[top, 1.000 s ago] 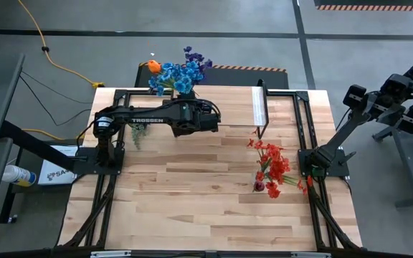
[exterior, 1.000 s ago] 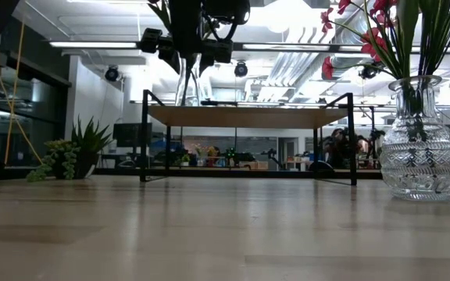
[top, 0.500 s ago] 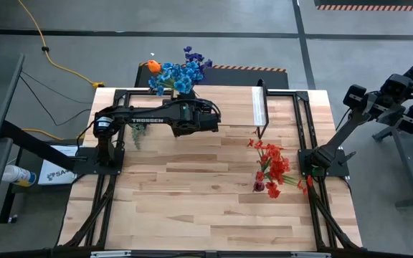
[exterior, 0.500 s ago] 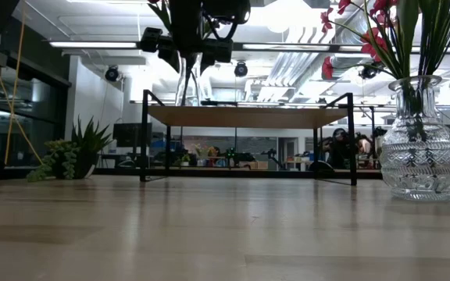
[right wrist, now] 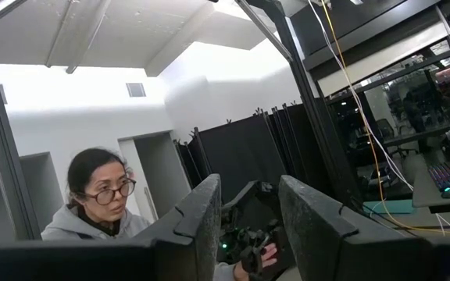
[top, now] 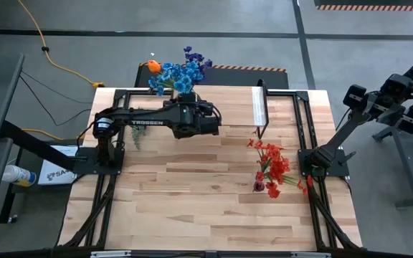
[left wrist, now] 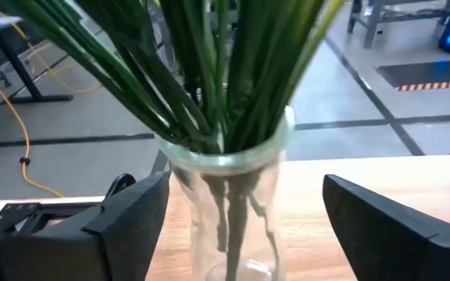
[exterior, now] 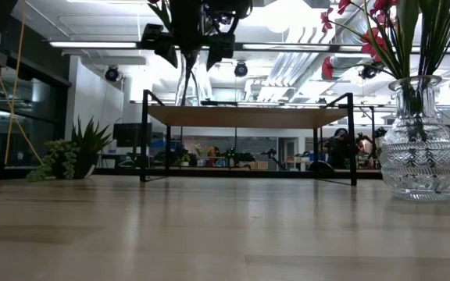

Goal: Pick and place flowers into a vace then onto a shelf
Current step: Put the right flowers transparent vase on the shelf

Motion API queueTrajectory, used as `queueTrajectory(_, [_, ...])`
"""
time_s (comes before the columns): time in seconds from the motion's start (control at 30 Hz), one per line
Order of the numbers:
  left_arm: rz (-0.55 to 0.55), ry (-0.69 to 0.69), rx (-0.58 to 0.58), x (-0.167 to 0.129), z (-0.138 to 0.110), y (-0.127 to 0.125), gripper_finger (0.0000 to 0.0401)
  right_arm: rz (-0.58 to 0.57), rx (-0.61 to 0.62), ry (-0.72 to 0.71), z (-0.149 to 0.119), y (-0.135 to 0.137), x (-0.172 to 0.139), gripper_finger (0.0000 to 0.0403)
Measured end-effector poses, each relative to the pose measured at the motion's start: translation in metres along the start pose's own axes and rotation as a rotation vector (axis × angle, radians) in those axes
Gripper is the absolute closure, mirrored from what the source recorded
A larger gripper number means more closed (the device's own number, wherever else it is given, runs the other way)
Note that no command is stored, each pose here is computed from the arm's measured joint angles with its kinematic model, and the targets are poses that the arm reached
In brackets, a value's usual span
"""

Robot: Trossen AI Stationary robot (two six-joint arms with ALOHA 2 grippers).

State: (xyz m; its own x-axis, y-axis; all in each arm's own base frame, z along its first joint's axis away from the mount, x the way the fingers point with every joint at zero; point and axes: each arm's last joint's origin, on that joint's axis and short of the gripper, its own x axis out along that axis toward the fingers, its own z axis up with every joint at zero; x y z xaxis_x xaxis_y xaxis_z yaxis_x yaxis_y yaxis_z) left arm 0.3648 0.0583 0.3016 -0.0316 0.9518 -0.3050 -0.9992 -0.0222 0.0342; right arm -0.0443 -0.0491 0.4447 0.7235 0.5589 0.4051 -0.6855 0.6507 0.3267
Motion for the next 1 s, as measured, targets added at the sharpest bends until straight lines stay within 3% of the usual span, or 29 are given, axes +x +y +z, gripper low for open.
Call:
queueTrajectory(0.27, [-0.057,-0.034,0.028,-0.024,-0.007,-0.002,0.0056,0.0,0.0,0.0,0.0,0.0,0.0,0.0279])
queueTrajectory(0.67, [-0.142,-0.091,0.104,-0.063,-0.018,0.001,0.0048,0.0,0.003,0.0,0.0,0.0,0.0,0.0279])
queueTrajectory(0.83, [-0.197,-0.13,0.16,-0.088,-0.024,0.007,0.0048,0.011,0.026,0.006,0.0,0.0,0.0,0.0279])
queueTrajectory(1.0, [-0.275,-0.166,0.158,-0.121,-0.012,0.014,0.0048,0.016,0.027,0.017,-0.001,0.0,0.0,0.0279])
